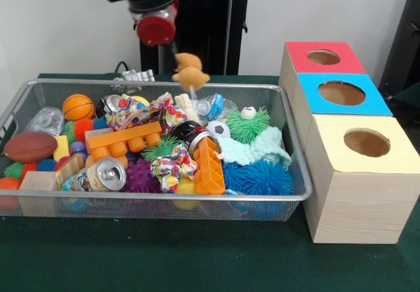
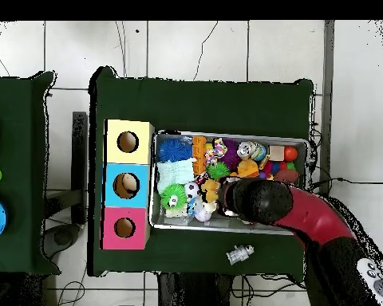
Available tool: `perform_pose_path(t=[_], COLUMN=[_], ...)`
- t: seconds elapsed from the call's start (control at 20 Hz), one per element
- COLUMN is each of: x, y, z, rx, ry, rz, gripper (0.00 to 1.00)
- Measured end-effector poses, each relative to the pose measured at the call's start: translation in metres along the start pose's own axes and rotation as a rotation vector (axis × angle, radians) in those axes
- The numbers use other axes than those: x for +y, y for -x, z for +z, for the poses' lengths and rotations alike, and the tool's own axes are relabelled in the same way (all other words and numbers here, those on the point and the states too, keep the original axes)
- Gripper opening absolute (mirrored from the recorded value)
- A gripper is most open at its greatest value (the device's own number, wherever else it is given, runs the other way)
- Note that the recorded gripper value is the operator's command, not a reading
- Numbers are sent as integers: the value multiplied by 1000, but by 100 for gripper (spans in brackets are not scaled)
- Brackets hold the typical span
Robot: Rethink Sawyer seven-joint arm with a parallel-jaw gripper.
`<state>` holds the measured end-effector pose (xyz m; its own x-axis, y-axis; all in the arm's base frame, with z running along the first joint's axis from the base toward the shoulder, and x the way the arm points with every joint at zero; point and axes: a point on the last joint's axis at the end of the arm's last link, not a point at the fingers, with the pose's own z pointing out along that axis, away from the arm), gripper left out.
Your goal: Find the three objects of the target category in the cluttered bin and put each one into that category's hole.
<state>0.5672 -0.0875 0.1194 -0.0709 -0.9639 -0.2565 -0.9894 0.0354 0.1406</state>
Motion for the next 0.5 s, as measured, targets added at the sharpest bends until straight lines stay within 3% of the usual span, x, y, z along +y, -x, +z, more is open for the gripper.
perform_pose_path(t=[0.4, 0.5], x=[20, 25], y=[57, 78], z=[-11, -15], rx=[-14, -22], ry=[24, 30], rz=[-21, -25], gripper=[0, 0])
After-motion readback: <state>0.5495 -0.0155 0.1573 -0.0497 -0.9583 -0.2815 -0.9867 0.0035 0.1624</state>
